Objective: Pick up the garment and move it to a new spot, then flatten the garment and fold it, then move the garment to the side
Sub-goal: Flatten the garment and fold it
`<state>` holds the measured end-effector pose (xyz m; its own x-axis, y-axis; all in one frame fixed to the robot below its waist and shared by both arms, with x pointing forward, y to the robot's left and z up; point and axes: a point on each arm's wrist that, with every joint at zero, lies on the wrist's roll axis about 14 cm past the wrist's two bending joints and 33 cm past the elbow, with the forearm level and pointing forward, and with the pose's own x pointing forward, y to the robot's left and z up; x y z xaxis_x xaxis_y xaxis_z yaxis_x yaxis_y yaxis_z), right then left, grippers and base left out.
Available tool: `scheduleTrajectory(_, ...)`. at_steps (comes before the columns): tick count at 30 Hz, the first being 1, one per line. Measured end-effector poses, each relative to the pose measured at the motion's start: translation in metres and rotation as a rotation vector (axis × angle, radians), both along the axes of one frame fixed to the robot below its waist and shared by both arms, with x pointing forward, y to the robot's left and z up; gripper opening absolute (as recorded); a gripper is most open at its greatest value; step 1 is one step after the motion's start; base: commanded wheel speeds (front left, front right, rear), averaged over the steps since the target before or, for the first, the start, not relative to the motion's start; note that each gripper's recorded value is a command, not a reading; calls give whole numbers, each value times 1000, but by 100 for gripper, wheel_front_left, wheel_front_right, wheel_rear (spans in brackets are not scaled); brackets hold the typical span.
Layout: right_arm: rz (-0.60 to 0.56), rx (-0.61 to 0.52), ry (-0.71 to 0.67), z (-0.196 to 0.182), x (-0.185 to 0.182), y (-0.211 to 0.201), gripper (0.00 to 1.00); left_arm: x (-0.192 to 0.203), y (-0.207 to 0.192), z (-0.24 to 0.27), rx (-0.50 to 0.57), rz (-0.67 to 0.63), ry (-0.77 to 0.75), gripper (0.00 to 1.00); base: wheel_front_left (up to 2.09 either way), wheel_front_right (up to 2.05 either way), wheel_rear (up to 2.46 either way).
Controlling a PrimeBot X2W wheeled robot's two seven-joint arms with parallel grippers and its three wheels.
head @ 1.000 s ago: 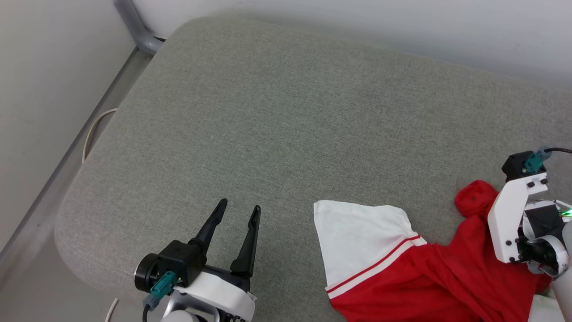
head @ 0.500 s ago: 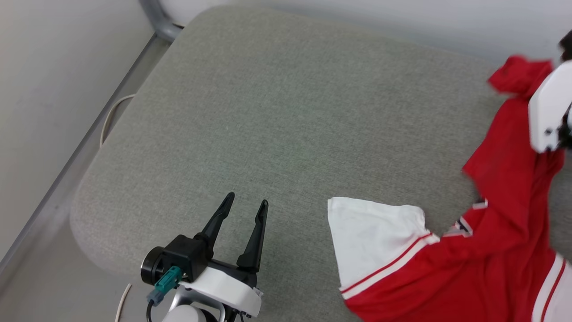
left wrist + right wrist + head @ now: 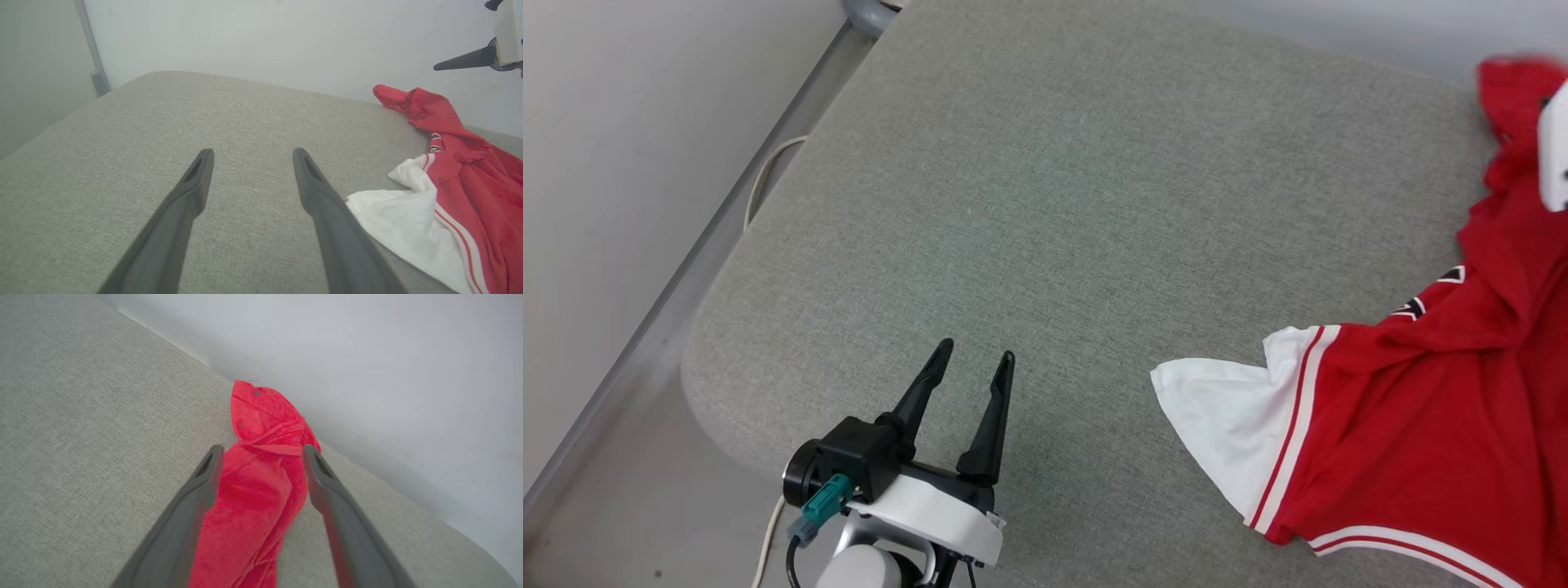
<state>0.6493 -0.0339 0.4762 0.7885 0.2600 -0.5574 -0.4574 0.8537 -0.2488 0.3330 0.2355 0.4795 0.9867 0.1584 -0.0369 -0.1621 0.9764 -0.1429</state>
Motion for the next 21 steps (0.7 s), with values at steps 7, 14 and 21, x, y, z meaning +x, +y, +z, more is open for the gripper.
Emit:
scheduleTrajectory(7,26,103,-44,5,-21,7,100,4,-3,13,12,-18,-47,100,0,0,0)
scheduleTrajectory(14,56,248,-192,36,-50,1,100,6,-14,25,17,-59,-96,100,0,0,0)
scheduleTrajectory(21,43,377,-358,66,-88,-31,100,8,-25,36,6,-106,-143,100,0,0,0)
